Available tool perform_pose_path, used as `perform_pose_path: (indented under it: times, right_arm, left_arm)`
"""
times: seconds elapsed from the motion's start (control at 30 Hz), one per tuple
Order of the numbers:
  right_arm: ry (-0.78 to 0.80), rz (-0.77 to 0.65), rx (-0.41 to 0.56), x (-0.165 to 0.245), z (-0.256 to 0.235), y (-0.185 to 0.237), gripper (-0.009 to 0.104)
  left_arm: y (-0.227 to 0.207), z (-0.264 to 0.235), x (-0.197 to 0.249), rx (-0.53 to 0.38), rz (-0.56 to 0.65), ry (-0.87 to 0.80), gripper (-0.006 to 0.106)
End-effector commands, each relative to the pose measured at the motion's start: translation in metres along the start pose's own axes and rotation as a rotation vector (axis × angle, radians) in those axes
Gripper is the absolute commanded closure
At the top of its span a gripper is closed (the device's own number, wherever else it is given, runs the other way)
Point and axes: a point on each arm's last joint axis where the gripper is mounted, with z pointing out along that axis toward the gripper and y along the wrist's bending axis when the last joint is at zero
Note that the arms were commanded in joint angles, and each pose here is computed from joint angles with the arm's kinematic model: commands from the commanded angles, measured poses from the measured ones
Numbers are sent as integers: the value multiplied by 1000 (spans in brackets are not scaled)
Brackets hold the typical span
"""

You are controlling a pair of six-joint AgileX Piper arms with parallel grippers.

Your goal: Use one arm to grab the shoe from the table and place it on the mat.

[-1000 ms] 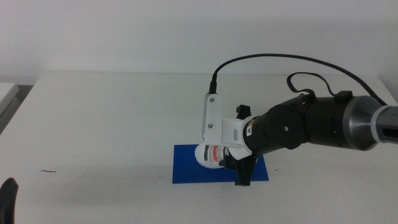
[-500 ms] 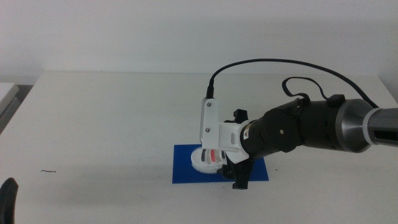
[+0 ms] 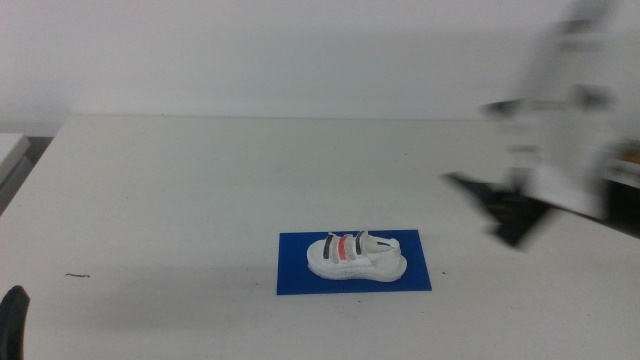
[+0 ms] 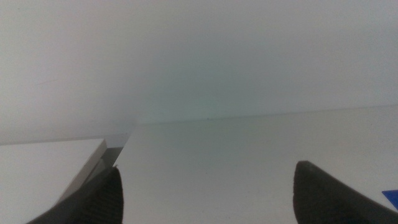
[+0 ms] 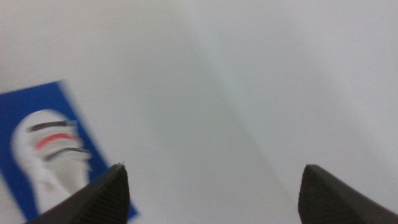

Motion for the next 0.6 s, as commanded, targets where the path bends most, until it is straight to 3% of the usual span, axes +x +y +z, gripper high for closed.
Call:
perform_pose_path:
  times: [0.0,0.07,0.2,0.43,0.57]
  right_arm:
    - [-60,129,146,19,-44,-2,25]
    - [-106,239,243,35,-73,1,25]
    - [-156,496,346,70,-109,21,25]
    - [-186,618,584,107,-141,39,25]
    - [-164,617,650,123,-145,51,25]
  left_arm:
    - [0,0,-1,2,-5,-8,7]
    - [0,0,-1,2,-5,-8,7]
    - [0,0,-1,2,-5,-8,7]
    - [0,0,-1,2,-5,-8,7]
    - [0,0,-1,2,-5,-8,7]
